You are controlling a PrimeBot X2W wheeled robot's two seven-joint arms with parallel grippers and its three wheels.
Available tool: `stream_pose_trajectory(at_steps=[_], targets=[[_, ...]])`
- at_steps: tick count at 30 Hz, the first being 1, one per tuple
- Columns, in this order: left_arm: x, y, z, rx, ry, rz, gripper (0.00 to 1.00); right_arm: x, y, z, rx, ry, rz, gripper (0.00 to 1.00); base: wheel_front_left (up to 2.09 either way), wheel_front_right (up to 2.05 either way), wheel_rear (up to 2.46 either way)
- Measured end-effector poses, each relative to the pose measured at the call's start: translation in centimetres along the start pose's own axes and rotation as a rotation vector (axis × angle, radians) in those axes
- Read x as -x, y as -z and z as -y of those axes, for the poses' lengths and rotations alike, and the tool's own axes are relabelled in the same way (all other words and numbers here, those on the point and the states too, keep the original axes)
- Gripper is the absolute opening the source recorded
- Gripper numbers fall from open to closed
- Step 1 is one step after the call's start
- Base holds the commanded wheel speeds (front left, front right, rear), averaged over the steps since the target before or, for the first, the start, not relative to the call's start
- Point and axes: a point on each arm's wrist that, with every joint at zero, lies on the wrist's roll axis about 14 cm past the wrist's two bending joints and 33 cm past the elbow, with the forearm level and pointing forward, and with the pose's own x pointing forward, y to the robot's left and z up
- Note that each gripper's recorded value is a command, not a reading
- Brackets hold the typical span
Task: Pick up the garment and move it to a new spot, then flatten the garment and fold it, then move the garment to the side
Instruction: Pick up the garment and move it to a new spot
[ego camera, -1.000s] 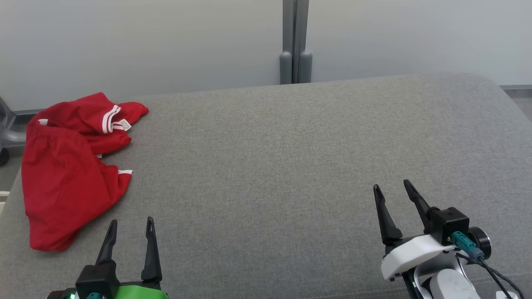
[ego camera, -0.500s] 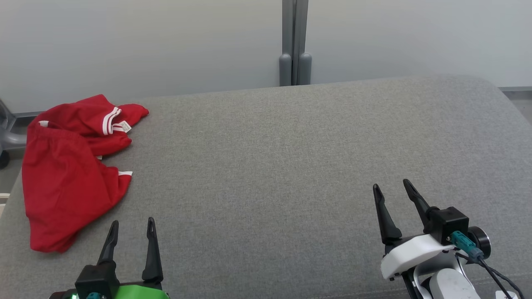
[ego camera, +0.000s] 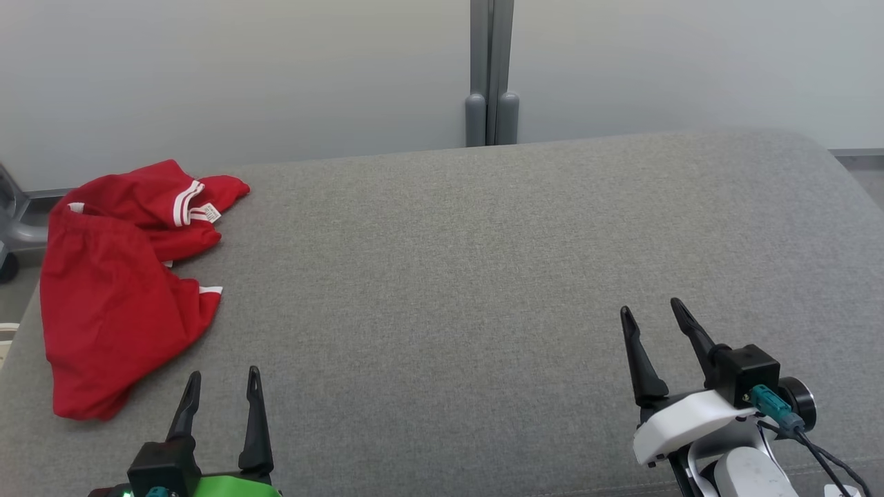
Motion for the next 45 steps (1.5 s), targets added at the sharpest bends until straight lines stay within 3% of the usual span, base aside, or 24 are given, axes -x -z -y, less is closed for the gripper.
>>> stream_pose_trajectory(at_steps=[11,37,45], targets=[[0.9,0.0,-0.8,-0.001,-0.026,-0.005,1.00,-0.3,0.3,-1.3,-0.003,-0.038,-0.007,1.00,0.00,0.00,0.00],[9.6,-1.4,-11.1,-0.006,-0.403,0.024,1.00,-4.4,1.8,-14.3,-0.071,-0.416,-0.043,1.00,0.00,0.00,0.00],[9.5,-2.2,-12.7,-0.013,-0.433,0.009,1.00,-5.1,2.1,-14.7,-0.080,-0.423,-0.044,1.00,0.00,0.00,0.00]])
